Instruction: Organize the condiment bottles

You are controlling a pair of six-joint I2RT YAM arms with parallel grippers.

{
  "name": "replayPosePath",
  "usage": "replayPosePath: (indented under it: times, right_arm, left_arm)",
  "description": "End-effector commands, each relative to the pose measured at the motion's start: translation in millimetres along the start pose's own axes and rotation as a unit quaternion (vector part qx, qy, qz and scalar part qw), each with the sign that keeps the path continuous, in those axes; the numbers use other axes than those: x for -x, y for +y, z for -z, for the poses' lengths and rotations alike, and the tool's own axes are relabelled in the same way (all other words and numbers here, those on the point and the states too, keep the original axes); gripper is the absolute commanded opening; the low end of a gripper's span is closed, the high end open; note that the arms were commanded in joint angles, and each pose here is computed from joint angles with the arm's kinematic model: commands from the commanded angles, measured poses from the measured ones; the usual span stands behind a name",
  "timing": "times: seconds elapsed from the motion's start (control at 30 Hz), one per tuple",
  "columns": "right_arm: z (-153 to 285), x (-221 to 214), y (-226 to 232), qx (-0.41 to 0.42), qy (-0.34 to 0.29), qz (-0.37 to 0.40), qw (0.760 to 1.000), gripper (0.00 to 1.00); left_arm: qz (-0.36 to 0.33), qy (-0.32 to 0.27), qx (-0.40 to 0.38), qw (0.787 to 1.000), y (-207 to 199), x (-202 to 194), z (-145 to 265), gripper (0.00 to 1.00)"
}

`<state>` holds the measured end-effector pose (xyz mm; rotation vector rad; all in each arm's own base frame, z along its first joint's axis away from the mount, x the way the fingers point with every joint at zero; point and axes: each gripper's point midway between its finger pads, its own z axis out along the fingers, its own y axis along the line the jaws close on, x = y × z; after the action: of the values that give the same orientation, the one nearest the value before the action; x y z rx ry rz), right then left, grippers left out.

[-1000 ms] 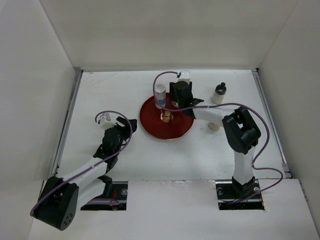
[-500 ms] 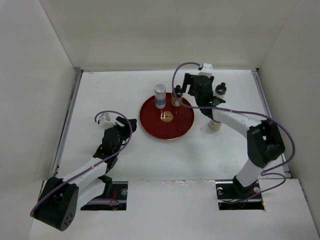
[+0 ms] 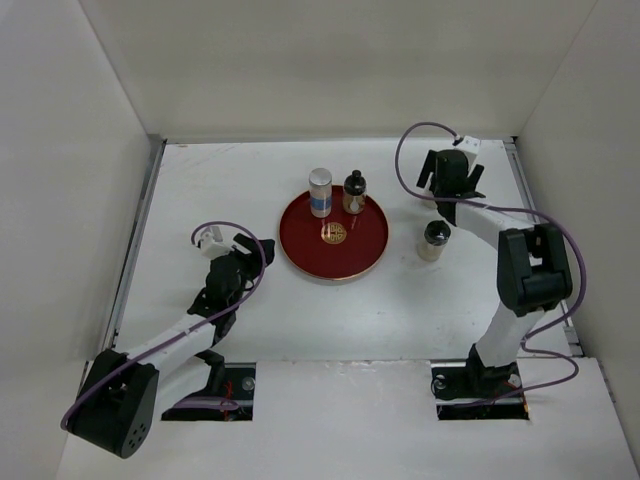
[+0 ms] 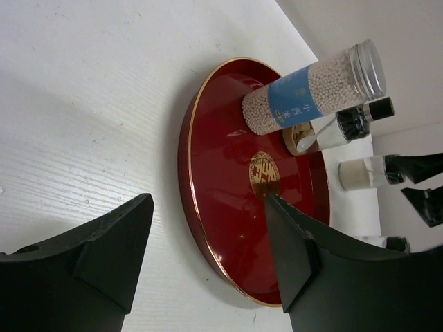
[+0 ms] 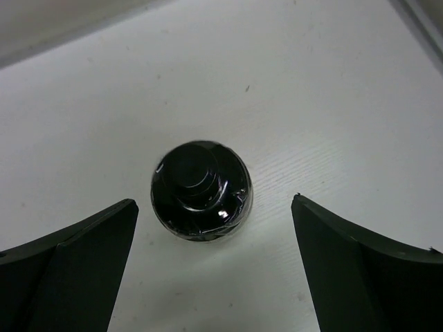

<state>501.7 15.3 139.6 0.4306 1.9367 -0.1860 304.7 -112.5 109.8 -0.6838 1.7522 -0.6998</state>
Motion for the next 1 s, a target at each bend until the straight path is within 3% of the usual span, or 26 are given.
replayPosePath:
  times: [0.0,0.17,0.37,0.47,0.67,0.97]
  right_arm:
    - [-11,16,16,0.032,-0.005,-0.013,0.999,0.99]
    - [-21,20,24,0.045,-0.014,-0.004,0.999,0.87]
    - [-7,49,16,0.033,-0.067,-0.020,0.997,0.58]
    - [19,83,14,0.039,-0.116,-0.034,0.992,0.56]
    - [102,125,54,0.115,-0.170,-0.044,0.978,0.56]
    - [204,50,130,0.231,-0.134,-0.024,0.963,0.55]
  left_arm:
    - [0.001,-0.019,-0.021,1.000,-12,11,-2,0.64]
    - [-0.002,-0.015,-0.018,1.000,-11,7,-4,0.64]
    - [-0.003,-0.019,-0.021,1.000,-12,8,-4,0.63]
    - [-0.003,-0.017,-0.026,1.000,-15,8,-3,0.63]
    - [0.000,-0.024,-0.034,0.999,-19,14,0,0.63]
    - [0.011,-0.046,-0.011,0.999,-2,30,1,0.64]
